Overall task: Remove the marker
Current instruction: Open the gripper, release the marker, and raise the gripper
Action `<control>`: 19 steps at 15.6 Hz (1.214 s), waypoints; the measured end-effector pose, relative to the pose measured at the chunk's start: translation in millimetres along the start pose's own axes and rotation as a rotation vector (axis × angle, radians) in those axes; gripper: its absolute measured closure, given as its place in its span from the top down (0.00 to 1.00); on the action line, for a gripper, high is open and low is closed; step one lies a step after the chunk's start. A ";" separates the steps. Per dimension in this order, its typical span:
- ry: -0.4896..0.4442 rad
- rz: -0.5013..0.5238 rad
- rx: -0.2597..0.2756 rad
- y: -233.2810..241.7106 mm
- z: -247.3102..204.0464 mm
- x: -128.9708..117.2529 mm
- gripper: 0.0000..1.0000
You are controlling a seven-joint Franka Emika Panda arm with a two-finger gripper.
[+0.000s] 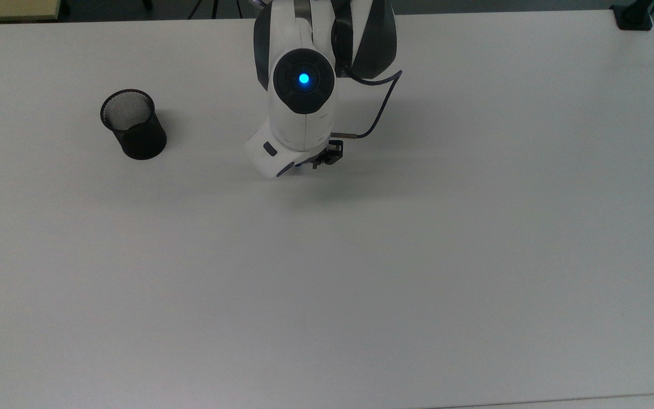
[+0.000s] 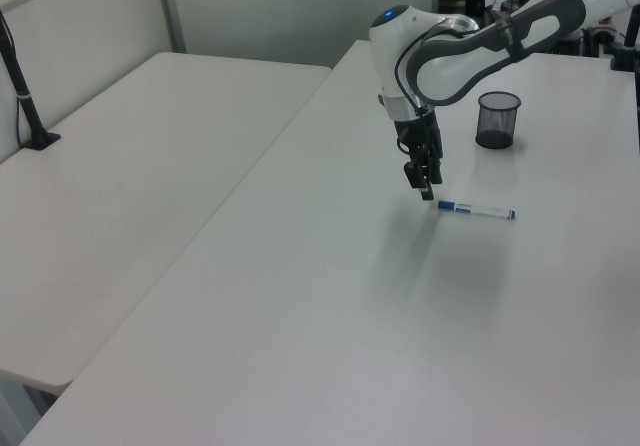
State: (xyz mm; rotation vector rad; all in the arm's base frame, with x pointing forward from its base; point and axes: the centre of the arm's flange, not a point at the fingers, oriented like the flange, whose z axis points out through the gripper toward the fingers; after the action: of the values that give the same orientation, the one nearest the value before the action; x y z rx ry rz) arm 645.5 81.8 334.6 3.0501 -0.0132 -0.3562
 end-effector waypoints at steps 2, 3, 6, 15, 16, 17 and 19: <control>0.023 0.021 -0.017 1.2 -10.5 1.1 0.68; 0.042 0.034 -0.025 2.6 -20.4 0.7 0.78; 0.130 0.062 -0.016 12.7 -73.5 -10.7 1.00; 0.230 0.141 0.043 78.0 -220.3 -114.7 1.00; 0.236 0.147 0.046 82.6 -224.5 -119.3 1.00; 0.239 0.153 0.048 86.7 -226.0 -121.5 1.00; 0.234 0.163 0.049 92.5 -223.5 -121.6 1.00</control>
State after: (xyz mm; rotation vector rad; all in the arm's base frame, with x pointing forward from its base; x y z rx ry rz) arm 578.7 7.0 586.1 3.0896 -0.2597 0.0118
